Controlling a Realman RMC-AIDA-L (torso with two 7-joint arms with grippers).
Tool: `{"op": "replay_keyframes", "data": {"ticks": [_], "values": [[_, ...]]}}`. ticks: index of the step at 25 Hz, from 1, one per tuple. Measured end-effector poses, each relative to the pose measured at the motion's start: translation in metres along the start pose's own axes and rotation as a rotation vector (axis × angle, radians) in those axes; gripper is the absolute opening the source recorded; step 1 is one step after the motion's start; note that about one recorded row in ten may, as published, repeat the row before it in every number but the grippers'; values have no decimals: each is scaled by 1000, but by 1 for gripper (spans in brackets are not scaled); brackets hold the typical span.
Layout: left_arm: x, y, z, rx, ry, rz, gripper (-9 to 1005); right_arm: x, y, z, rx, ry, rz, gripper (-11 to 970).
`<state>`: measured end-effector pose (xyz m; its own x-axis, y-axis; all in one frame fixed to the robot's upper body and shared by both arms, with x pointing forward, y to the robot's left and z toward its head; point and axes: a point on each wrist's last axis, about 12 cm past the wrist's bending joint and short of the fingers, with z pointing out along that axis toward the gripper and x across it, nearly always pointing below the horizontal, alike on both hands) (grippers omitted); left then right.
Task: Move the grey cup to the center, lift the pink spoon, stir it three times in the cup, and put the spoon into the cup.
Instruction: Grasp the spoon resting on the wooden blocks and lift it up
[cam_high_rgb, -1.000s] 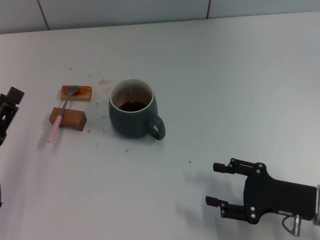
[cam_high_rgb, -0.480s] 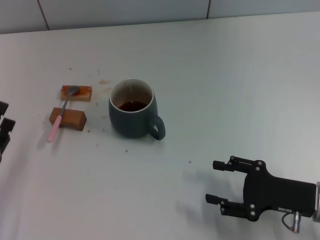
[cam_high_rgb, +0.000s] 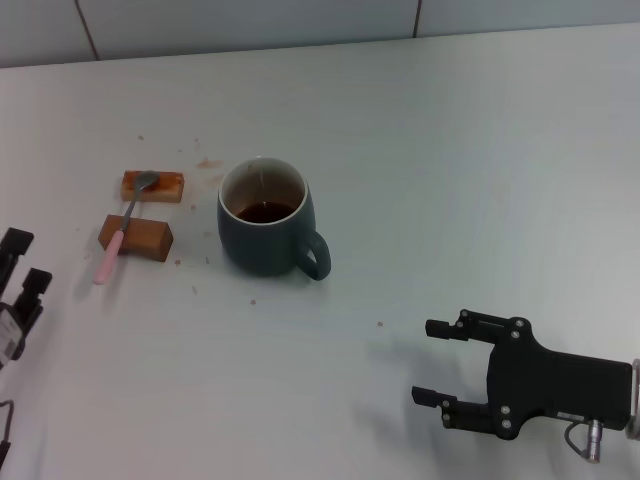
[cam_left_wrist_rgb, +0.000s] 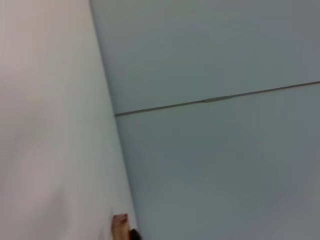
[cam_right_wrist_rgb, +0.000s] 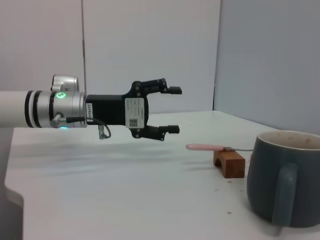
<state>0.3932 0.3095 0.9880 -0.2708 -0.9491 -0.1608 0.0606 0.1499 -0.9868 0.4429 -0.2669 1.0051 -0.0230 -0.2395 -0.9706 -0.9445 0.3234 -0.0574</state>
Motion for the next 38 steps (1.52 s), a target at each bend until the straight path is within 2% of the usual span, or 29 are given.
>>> {"op": "replay_keyframes", "data": {"ticks": [8,15,26,38], "values": [[8,8,5,-69,29,-74,841,-1,-1,1,-2,-1,-3,716],[10,10,13,-92,49,-95,841,-1,-2,1,-4,-2,-6,716],[16,11,27,-114,71,-137,823,-2,-4,3,-3,4,-13,716],[18,9,38,-112,81,-137,806,-4,-8,6,-6,0,-15,716]]}}
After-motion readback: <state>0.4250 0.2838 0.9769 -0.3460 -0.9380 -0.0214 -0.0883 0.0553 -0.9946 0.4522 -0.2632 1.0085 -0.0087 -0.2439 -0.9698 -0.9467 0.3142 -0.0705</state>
